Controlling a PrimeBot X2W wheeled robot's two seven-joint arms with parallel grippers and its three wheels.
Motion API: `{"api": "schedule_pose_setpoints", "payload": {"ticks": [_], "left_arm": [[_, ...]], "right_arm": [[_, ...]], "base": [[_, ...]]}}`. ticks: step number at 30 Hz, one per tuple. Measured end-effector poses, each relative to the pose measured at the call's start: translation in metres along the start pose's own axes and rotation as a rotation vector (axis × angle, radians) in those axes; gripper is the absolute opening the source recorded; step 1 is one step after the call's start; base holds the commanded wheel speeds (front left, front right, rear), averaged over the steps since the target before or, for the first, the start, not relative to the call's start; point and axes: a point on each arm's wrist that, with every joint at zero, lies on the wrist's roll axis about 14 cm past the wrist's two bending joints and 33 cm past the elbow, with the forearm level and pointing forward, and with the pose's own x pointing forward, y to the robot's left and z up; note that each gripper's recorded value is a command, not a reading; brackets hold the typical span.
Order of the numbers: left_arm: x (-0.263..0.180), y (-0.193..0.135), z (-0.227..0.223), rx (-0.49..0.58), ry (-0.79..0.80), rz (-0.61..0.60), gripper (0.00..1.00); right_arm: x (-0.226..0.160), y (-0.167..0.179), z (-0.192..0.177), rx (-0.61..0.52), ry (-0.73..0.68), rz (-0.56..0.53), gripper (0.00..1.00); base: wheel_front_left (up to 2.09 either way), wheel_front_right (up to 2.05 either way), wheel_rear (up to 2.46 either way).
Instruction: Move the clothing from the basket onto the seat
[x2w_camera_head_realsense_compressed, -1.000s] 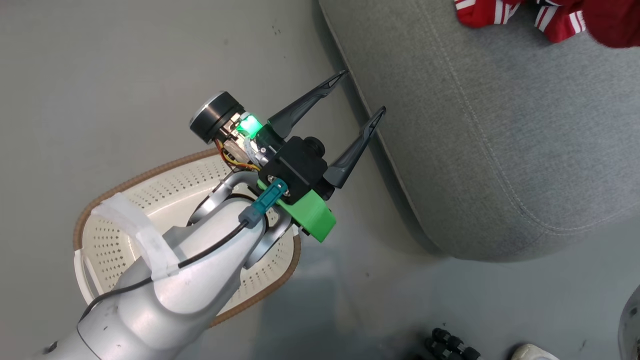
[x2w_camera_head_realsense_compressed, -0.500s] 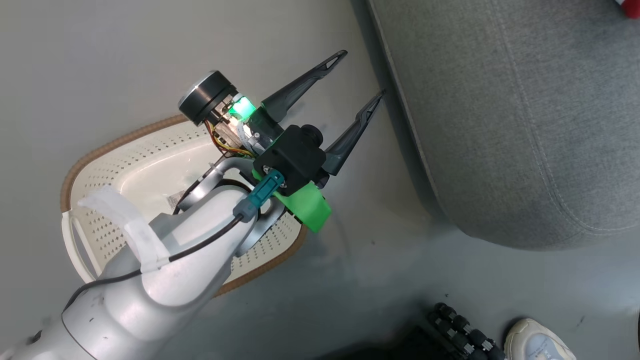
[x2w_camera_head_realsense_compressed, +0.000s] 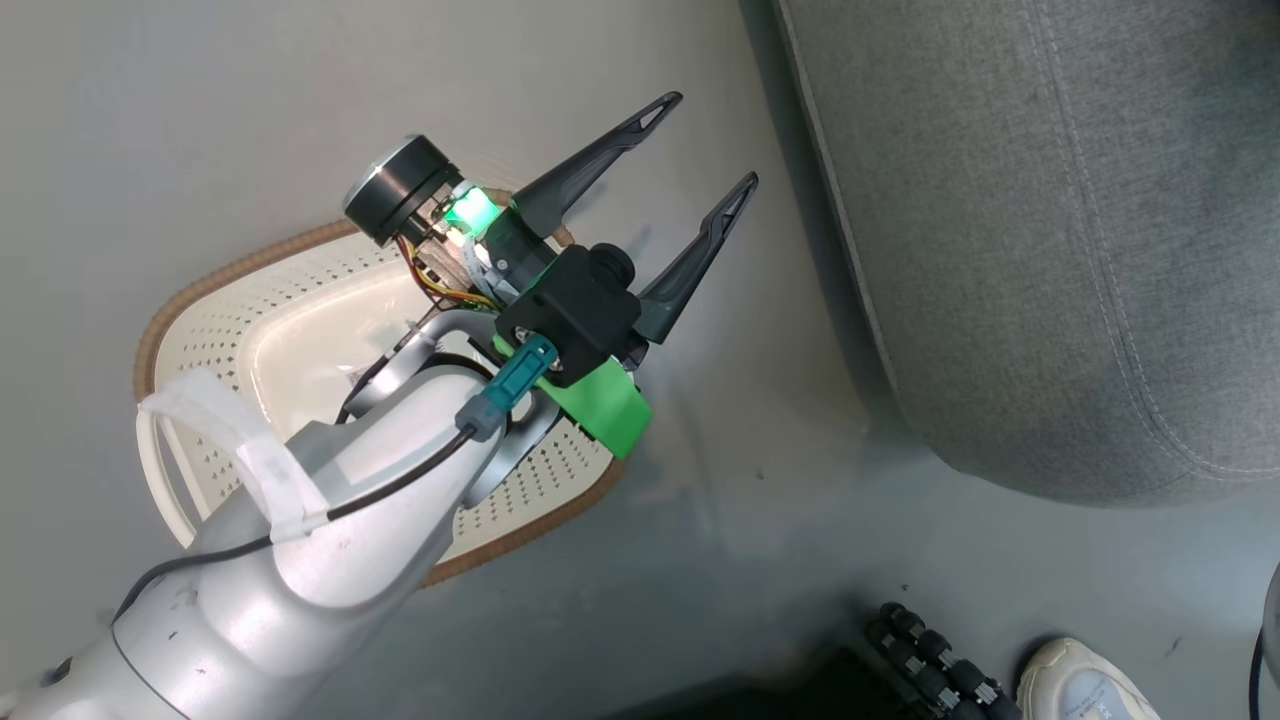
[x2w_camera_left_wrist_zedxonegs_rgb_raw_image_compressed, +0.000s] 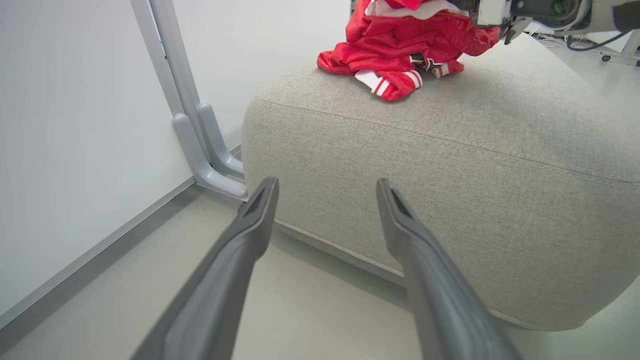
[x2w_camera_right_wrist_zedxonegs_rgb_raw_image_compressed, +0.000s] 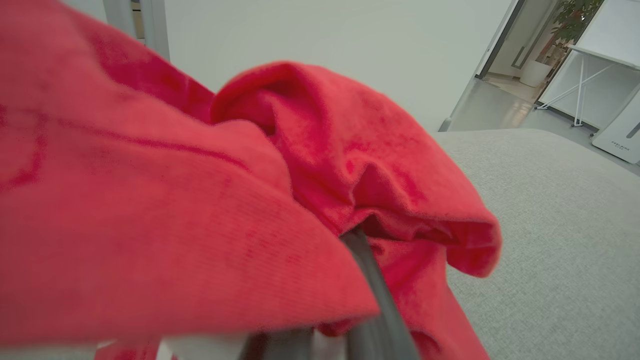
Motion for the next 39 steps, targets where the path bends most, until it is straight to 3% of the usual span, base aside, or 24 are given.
{"api": "schedule_pose_setpoints", "payload": {"ticks": [2, 3, 4, 24, 30, 39], "left_arm": [[0.000, 0.001, 0.003, 0.007, -0.005, 0.004, 1.00], [0.000, 0.001, 0.005, 0.011, -0.006, 0.005, 1.00], [0.000, 0.001, 0.007, 0.015, -0.010, 0.006, 1.00], [-0.025, -0.024, 0.072, 0.016, -0.073, 0.115, 1.00], [-0.050, -0.012, 0.089, 0.004, -0.083, 0.249, 1.00], [-0.121, 0.031, 0.116, 0.017, -0.131, 0.535, 1.00]], "right_arm": [[-0.005, 0.001, -0.002, 0.006, 0.009, 0.002, 0.00], [-0.007, 0.001, 0.000, 0.010, 0.005, 0.002, 0.68], [-0.009, 0.001, 0.002, 0.012, -0.001, 0.002, 1.00], [-0.117, -0.017, 0.047, 0.014, -0.063, 0.070, 1.00], [-0.145, -0.007, 0.069, 0.067, -0.123, 0.114, 1.00], [-0.167, 0.050, 0.096, 0.152, -0.198, 0.263, 1.00]], "base": [[0.00, 0.00, 0.00], [0.00, 0.00, 0.00], [0.00, 0.00, 0.00], [0.00, 0.00, 0.00], [0.00, 0.00, 0.00], [0.00, 0.00, 0.00]]}}
